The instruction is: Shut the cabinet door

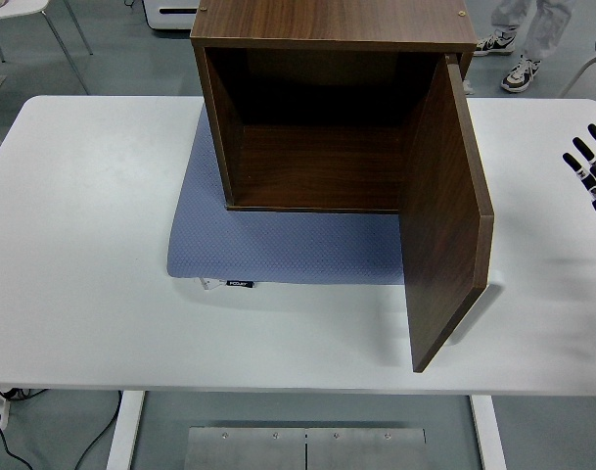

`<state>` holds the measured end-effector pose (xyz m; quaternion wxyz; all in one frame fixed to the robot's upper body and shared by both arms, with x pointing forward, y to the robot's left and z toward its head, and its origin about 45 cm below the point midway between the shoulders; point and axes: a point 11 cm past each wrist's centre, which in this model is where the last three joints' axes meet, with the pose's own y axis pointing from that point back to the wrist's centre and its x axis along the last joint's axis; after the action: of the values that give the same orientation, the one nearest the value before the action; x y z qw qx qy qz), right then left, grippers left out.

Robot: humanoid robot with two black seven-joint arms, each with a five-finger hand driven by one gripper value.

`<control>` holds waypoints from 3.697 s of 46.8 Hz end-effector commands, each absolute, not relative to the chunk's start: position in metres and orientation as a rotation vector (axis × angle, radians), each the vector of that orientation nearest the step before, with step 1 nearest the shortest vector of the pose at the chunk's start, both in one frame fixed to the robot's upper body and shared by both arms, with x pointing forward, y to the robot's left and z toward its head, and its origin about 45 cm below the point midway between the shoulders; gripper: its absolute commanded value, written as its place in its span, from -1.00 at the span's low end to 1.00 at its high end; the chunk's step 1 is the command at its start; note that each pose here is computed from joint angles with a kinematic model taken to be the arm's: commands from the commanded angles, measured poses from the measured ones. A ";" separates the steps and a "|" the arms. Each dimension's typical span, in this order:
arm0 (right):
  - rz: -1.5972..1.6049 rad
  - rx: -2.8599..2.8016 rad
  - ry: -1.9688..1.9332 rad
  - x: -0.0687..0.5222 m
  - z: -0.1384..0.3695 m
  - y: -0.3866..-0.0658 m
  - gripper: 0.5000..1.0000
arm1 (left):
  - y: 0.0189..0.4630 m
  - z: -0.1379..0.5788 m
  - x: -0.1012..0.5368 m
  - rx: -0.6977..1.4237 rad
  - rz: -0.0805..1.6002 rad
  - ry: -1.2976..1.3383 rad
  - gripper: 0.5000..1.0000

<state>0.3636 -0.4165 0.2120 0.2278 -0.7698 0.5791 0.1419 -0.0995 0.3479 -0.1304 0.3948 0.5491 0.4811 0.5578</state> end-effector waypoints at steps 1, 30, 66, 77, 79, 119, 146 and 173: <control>0.390 -2.120 1.597 0.364 0.212 -0.417 1.00 | 0.348 -0.131 -0.098 1.390 1.415 1.218 1.00; 0.390 -2.120 1.597 0.364 0.212 -0.417 1.00 | 0.348 -0.130 -0.102 1.393 1.419 1.226 1.00; 0.373 -2.121 1.599 0.365 0.217 -0.421 1.00 | 0.348 -0.130 -0.102 1.393 1.419 1.226 1.00; 0.369 -2.118 1.598 0.365 0.218 -0.421 1.00 | 0.348 -0.130 -0.102 1.393 1.419 1.226 1.00; 0.367 -2.117 1.599 0.365 0.219 -0.421 1.00 | 0.348 -0.130 -0.102 1.394 1.419 1.226 1.00; 0.348 -2.139 1.675 0.351 0.220 -0.447 1.00 | 0.348 -0.130 -0.102 1.395 1.419 1.228 1.00; 0.327 -2.088 1.897 0.299 0.214 -0.514 1.00 | 0.348 -0.130 -0.102 1.393 1.419 1.226 1.00; 0.386 -2.015 2.106 0.233 0.195 -0.561 1.00 | 0.348 -0.130 -0.102 1.395 1.419 1.228 1.00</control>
<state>0.2377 -0.5577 0.1956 0.1055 -0.6845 0.7096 0.1297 -0.1023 0.3481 -0.1300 0.3914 0.5490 0.4831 0.5587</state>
